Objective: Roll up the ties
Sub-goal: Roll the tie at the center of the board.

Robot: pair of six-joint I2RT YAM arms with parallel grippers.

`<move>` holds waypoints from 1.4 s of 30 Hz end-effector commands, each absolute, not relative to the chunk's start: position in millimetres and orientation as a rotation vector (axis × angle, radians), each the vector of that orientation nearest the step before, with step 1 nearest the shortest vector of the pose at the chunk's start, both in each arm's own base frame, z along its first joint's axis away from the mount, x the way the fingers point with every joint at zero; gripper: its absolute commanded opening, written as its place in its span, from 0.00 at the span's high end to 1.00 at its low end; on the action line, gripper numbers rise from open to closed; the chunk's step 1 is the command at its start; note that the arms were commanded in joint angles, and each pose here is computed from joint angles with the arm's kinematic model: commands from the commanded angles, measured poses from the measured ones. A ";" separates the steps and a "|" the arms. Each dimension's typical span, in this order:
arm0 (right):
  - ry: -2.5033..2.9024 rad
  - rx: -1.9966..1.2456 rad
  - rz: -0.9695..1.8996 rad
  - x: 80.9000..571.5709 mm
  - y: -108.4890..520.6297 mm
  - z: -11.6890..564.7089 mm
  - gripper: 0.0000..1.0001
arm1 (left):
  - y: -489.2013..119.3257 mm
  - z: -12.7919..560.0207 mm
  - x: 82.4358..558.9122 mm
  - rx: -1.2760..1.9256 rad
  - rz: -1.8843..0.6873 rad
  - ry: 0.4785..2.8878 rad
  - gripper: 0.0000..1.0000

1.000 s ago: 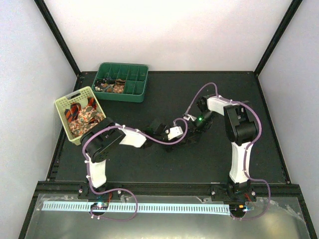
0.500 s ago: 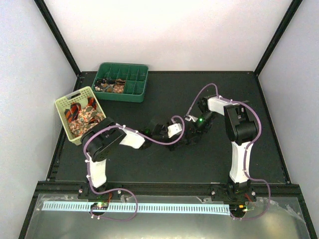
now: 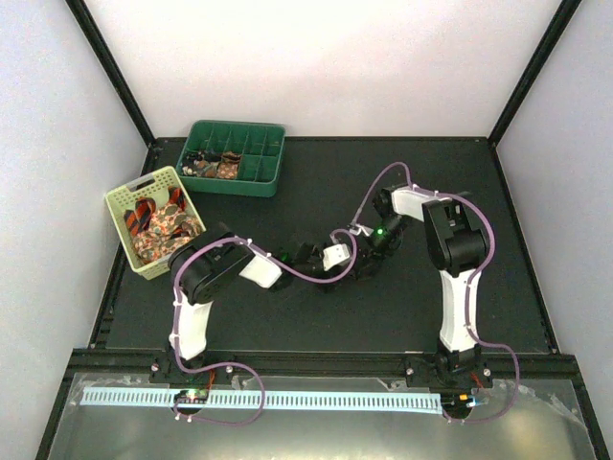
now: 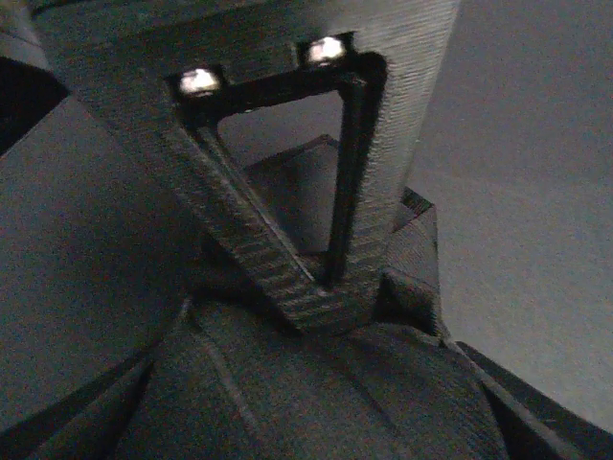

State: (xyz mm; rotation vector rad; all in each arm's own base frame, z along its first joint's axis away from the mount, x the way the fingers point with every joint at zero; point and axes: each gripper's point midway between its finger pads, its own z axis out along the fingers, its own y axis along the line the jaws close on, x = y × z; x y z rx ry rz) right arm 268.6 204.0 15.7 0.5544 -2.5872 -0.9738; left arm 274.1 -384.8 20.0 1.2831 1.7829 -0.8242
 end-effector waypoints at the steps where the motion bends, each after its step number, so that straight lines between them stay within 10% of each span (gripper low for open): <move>1: -2.648 0.700 -0.801 280.6 206.1 -30.8 0.98 | -382.4 38.6 261.2 1.338 -0.874 1.692 0.33; 6: -2.673 0.735 -0.838 297.6 214.9 -17.3 0.88 | -367.5 21.5 264.3 1.366 -0.744 1.815 0.51; 16: -2.601 0.685 -1.105 293.8 213.1 51.4 0.50 | -336.9 -13.9 260.7 1.418 -0.575 2.035 0.54; 26: -2.556 0.636 -1.150 279.0 237.2 46.8 0.55 | -338.4 -16.6 258.0 1.429 -0.568 2.062 0.54; 32: -2.587 0.685 -1.017 274.9 221.7 26.7 0.93 | -339.7 -15.4 259.1 1.421 -0.571 2.068 0.52; 42: -2.646 0.655 -0.784 273.6 179.9 -8.2 0.98 | -361.6 35.4 274.8 1.321 -0.657 1.939 0.22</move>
